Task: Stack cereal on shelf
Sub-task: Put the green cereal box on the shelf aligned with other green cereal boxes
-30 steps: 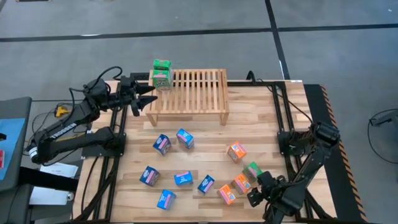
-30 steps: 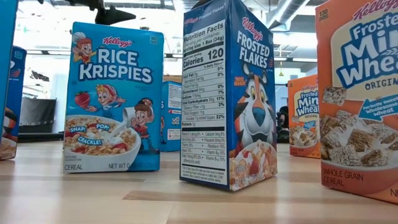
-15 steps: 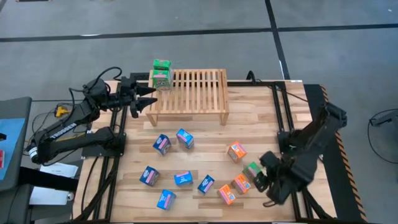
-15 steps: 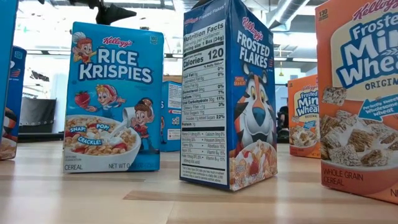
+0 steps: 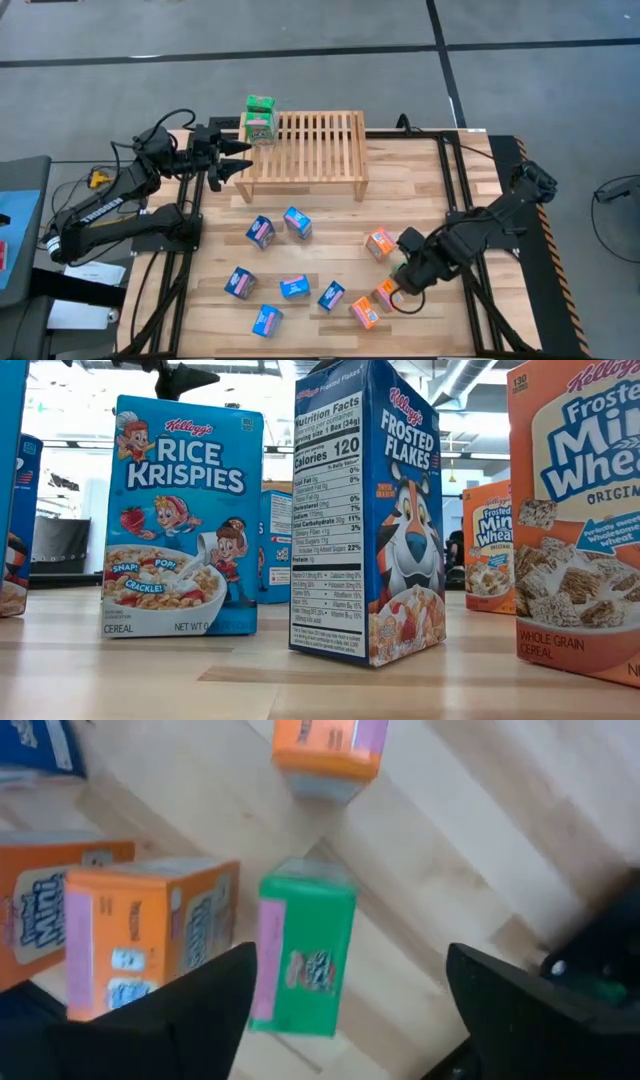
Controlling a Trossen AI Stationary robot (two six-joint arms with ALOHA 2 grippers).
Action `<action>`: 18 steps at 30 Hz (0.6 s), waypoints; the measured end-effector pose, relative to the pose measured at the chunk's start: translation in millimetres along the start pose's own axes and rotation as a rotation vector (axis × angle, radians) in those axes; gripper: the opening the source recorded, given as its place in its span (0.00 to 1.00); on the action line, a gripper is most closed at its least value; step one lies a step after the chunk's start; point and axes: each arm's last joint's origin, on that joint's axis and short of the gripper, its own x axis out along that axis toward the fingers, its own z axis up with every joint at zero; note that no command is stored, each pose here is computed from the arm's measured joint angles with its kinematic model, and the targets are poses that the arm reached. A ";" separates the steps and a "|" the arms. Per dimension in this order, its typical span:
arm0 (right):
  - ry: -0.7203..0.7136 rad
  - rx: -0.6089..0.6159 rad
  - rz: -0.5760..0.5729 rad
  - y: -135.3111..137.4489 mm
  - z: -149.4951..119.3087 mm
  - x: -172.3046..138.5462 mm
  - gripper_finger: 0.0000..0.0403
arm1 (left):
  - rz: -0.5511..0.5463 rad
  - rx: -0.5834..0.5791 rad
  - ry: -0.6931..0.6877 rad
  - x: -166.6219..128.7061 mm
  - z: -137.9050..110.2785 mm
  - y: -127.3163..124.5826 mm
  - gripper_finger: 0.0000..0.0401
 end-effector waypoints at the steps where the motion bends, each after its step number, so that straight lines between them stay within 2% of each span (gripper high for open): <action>1: 0.000 0.001 -0.001 -0.2 1.5 0.2 0.90 | 0.000 0.000 0.000 0.0 0.0 0.0 0.75; 12: 0.040 0.012 0.000 -0.5 -2.0 21.7 0.89 | 0.001 -0.008 0.000 0.0 0.0 0.0 0.75; 18: 0.063 0.010 0.056 3.2 -5.9 35.1 0.89 | 0.001 -0.010 0.000 0.0 0.0 0.1 0.75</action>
